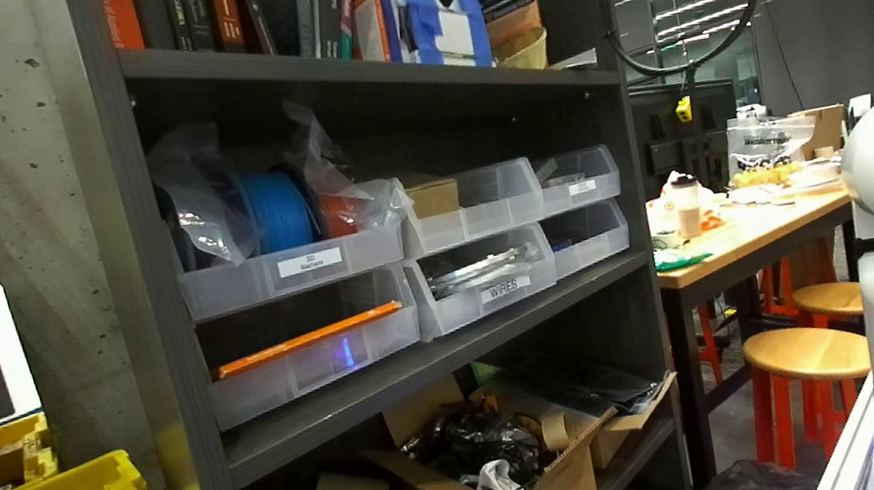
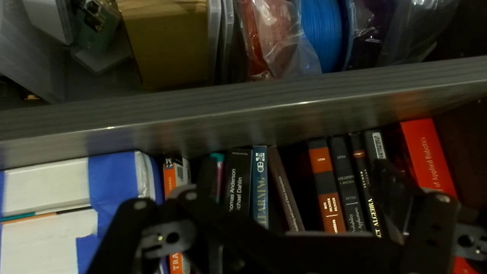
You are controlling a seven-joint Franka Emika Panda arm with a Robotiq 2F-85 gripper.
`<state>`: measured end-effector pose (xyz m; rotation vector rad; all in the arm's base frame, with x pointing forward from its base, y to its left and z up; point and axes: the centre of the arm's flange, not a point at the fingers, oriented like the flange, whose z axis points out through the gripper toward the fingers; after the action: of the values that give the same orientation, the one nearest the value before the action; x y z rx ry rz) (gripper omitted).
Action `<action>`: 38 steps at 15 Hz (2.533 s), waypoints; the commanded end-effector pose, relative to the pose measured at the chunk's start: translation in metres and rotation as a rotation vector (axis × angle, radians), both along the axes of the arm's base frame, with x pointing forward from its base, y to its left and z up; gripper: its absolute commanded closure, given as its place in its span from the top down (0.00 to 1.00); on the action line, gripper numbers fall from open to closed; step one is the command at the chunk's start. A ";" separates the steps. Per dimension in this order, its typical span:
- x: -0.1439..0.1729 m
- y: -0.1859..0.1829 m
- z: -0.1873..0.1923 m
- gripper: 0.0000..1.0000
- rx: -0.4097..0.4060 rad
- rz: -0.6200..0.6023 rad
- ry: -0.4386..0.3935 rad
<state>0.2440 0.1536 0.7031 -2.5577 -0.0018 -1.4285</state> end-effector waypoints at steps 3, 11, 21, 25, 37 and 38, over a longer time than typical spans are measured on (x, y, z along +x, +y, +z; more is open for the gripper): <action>0.000 0.000 0.000 1.00 -0.001 0.000 0.001; 0.000 0.000 0.000 1.00 -0.001 0.000 0.001; -0.001 -0.001 -0.003 1.00 -0.007 -0.013 0.014; -0.005 0.000 -0.015 1.00 -0.020 -0.012 0.082; -0.031 0.030 -0.040 1.00 -0.128 0.010 0.285; -0.028 0.032 -0.044 1.00 -0.145 0.002 0.301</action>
<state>0.2194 0.1774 0.6632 -2.8127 -0.0701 -1.1306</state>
